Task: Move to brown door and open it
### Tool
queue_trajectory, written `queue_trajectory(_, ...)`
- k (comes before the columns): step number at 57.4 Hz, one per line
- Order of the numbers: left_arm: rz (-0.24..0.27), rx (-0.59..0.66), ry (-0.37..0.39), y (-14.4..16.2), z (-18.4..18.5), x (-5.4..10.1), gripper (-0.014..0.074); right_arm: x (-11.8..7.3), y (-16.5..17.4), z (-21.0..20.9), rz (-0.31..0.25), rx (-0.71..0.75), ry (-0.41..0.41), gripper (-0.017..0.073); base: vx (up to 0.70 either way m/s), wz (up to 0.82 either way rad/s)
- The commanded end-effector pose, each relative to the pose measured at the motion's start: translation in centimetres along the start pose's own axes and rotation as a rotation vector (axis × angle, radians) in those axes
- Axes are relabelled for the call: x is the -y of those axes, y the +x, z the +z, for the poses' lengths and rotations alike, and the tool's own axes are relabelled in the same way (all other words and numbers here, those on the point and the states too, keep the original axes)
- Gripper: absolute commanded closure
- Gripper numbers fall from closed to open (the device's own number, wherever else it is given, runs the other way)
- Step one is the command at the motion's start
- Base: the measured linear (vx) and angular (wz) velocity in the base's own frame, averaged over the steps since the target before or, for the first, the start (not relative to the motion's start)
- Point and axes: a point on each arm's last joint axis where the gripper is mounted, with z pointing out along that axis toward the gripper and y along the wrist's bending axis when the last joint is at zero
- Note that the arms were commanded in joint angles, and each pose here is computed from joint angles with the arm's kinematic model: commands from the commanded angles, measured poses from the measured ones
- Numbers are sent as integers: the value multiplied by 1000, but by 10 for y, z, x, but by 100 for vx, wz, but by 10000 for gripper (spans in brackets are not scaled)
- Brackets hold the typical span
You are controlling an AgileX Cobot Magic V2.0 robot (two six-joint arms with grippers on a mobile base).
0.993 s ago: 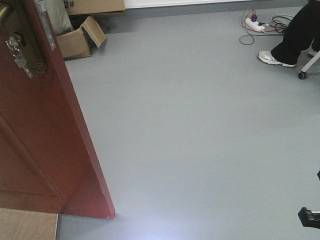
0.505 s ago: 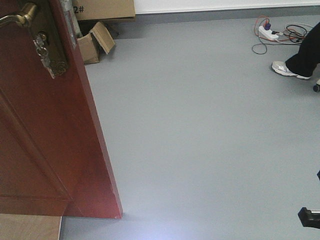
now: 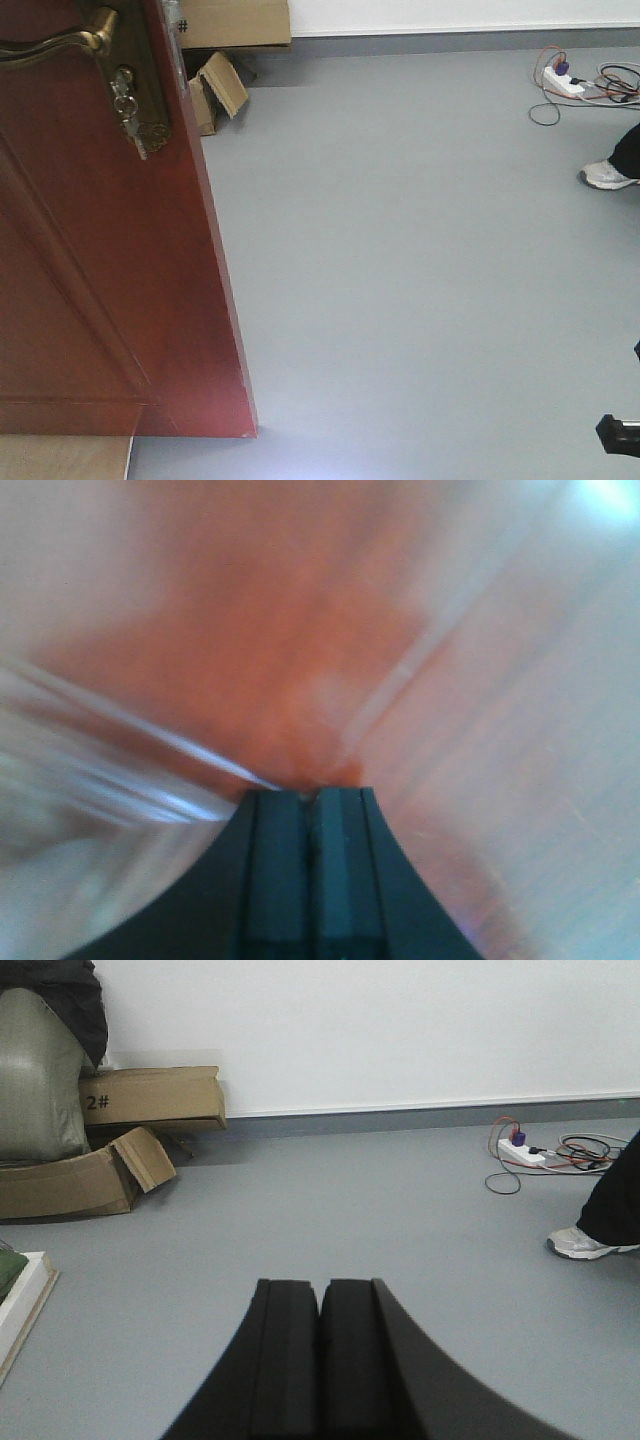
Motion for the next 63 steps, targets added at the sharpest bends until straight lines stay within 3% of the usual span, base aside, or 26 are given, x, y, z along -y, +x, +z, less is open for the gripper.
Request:
queue_trajectory(1, -12, 70, 39, -12, -9, 15, 597, 0, -6, -1, -6, 87, 3, 559, 8, 8)
queue_trajectory(63, -12, 67, 39, -12, -9, 15, 597, 0, -6, -1, -6, 87, 3, 559, 1, 1)
